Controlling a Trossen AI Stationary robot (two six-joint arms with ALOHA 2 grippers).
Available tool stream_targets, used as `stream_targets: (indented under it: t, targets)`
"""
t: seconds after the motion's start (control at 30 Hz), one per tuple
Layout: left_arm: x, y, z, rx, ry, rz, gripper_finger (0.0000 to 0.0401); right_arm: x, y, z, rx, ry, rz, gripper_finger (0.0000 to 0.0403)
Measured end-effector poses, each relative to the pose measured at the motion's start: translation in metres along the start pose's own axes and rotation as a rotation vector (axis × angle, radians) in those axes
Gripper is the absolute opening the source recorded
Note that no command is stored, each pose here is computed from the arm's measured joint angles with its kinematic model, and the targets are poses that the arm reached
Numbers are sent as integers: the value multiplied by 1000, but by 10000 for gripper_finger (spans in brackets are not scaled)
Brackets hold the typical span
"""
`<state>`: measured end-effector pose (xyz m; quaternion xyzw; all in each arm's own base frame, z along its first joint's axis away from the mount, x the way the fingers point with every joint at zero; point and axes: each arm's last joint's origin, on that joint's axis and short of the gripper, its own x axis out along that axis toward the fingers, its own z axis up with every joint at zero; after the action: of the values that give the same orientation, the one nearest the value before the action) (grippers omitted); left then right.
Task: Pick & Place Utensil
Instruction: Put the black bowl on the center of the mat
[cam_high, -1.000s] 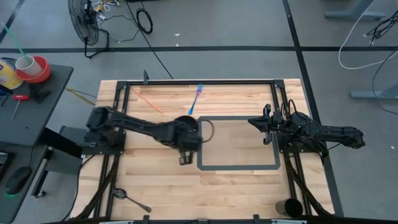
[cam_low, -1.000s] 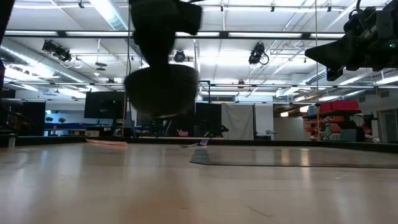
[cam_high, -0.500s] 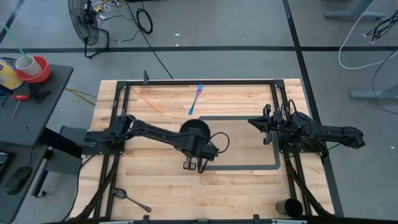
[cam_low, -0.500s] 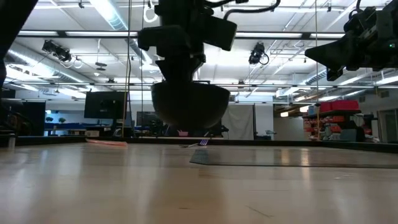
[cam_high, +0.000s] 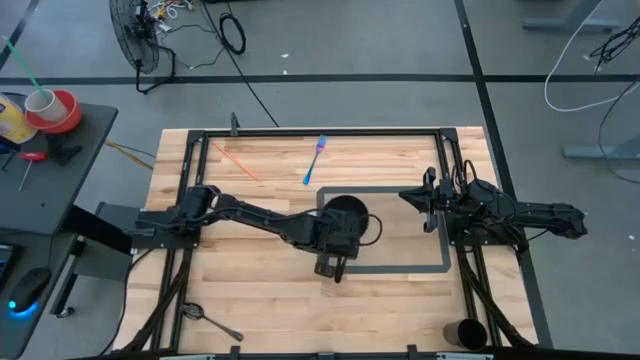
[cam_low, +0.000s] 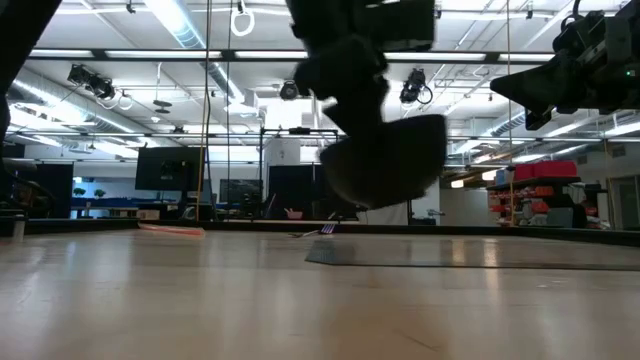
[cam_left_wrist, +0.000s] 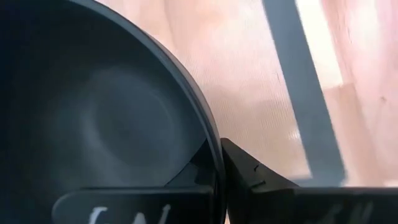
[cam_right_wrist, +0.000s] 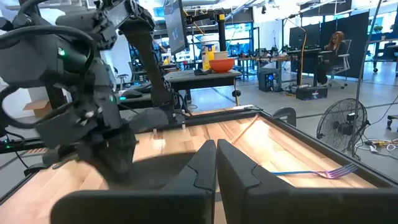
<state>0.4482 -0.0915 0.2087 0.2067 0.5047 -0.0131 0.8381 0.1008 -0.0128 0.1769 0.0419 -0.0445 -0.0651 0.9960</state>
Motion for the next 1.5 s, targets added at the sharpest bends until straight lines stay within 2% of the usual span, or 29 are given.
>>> stream_targets:
  t: [0.07,0.17,0.33,0.47,0.63,0.7,0.9,1.17,1.3,1.5]
  targets:
    - [2,4,3,97,-43,-2,11,0,0,0,0,0,0,18]
    - [0,9,15,194,-177,-34,12,0,0,0,0,0,0,18]
    - [2,12,16,250,-181,-95,12,0,0,0,0,0,0,18]
    - [20,18,10,261,-143,-97,12,0,0,0,0,0,0,18]
    - [28,25,4,250,-81,-74,12,0,0,0,0,1,0,18]
    - [29,24,-3,247,-10,-74,12,0,0,0,0,1,0,18]
    - [29,22,-6,198,21,-94,12,0,0,0,0,0,-7,18]
    - [33,13,-10,199,73,-121,15,0,0,0,0,0,-7,18]
    - [32,11,-7,199,54,-105,36,0,0,0,0,0,-7,18]
    - [31,9,-6,193,40,-116,93,0,0,0,0,0,-7,18]
